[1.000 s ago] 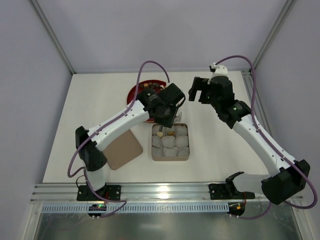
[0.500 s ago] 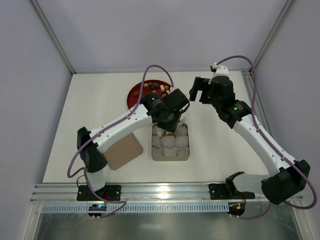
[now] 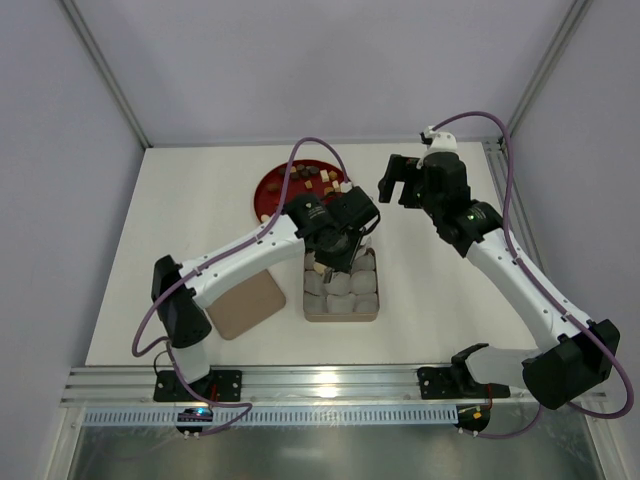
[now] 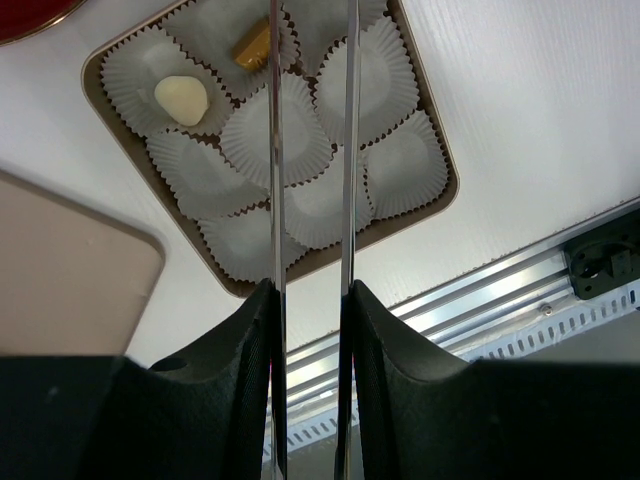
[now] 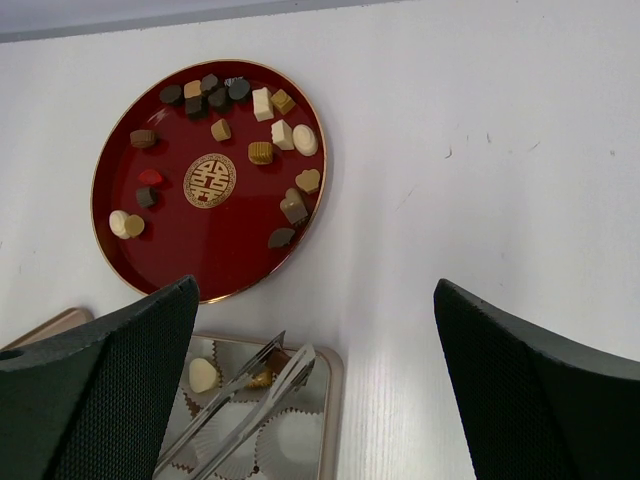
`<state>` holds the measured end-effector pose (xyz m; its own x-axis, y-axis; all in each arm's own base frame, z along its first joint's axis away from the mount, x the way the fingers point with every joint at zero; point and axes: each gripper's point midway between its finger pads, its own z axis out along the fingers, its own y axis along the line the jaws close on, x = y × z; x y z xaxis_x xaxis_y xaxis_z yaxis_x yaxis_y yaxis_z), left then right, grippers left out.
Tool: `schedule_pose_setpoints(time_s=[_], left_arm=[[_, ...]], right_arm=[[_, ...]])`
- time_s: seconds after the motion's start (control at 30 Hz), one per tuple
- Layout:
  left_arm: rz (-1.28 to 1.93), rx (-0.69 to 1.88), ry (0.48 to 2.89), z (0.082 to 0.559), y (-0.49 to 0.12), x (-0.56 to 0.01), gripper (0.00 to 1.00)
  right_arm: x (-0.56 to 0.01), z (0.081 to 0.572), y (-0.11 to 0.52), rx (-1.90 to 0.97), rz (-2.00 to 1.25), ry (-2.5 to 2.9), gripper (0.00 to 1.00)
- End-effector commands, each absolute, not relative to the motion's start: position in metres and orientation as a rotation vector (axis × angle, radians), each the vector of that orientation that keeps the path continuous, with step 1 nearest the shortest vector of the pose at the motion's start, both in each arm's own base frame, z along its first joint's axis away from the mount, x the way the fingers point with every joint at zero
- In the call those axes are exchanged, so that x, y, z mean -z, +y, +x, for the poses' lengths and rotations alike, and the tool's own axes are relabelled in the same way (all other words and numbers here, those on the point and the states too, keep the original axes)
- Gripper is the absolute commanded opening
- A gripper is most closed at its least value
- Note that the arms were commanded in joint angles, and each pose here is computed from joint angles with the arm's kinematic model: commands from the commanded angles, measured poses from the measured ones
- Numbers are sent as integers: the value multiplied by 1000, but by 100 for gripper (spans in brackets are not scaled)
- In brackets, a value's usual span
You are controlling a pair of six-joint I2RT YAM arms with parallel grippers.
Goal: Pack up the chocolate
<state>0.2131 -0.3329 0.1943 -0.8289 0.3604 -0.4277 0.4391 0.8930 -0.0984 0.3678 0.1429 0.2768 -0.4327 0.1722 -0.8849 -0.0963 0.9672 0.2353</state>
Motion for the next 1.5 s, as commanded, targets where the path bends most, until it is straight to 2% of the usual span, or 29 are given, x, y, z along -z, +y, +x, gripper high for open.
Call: schedule_pose_setpoints(time_s=[0.0,0.47,1.07,1.47], left_arm=[[560,357,2598,208,-337,-217,30],[574,349,2612,203,-340,-209,31],[570,333,2614,207,-342,-204,38],[565,341,2599,208,-342,-208,40]], right_arm=[[-293,368,142,-330,64,1940,100],[-292,367,143,-333,61,1944,100],[-290,366,145,-344,52,1946,100],[-289,367,146,-348,52,1948,100]])
